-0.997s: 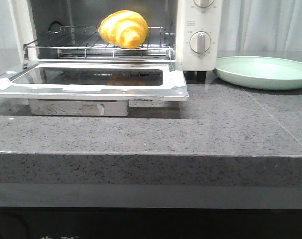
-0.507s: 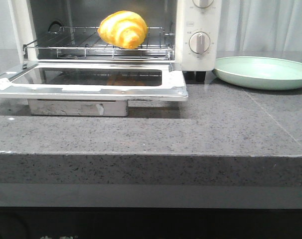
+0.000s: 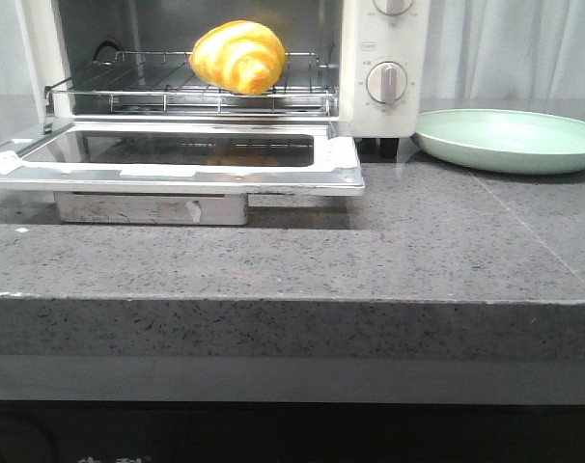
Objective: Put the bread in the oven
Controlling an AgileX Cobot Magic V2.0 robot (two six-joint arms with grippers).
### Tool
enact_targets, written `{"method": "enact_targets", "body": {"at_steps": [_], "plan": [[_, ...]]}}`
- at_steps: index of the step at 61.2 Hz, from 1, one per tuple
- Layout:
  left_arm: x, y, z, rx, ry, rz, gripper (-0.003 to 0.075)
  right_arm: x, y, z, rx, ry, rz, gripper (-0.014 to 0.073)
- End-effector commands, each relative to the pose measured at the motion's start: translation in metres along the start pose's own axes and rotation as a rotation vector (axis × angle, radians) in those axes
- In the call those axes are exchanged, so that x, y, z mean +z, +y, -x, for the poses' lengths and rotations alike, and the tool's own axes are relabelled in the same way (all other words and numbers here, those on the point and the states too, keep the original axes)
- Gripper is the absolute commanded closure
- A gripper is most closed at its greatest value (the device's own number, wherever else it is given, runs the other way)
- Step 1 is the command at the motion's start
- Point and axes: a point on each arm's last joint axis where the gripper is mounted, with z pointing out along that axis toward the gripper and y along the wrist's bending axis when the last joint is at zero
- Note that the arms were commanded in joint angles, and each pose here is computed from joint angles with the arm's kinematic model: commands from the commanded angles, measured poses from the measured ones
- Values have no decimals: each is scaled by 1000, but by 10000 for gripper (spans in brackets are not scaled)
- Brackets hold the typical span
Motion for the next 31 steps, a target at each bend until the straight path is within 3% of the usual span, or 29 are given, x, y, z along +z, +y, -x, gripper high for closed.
{"method": "enact_targets", "body": {"at_steps": [1, 31], "plan": [[-1, -1, 6, -17, -96, -8, 741, -2, -1, 8, -17, -117, -7, 663], [-1, -1, 6, -17, -92, -8, 741, -8, 0, 9, -18, -165, -1, 663]]}}
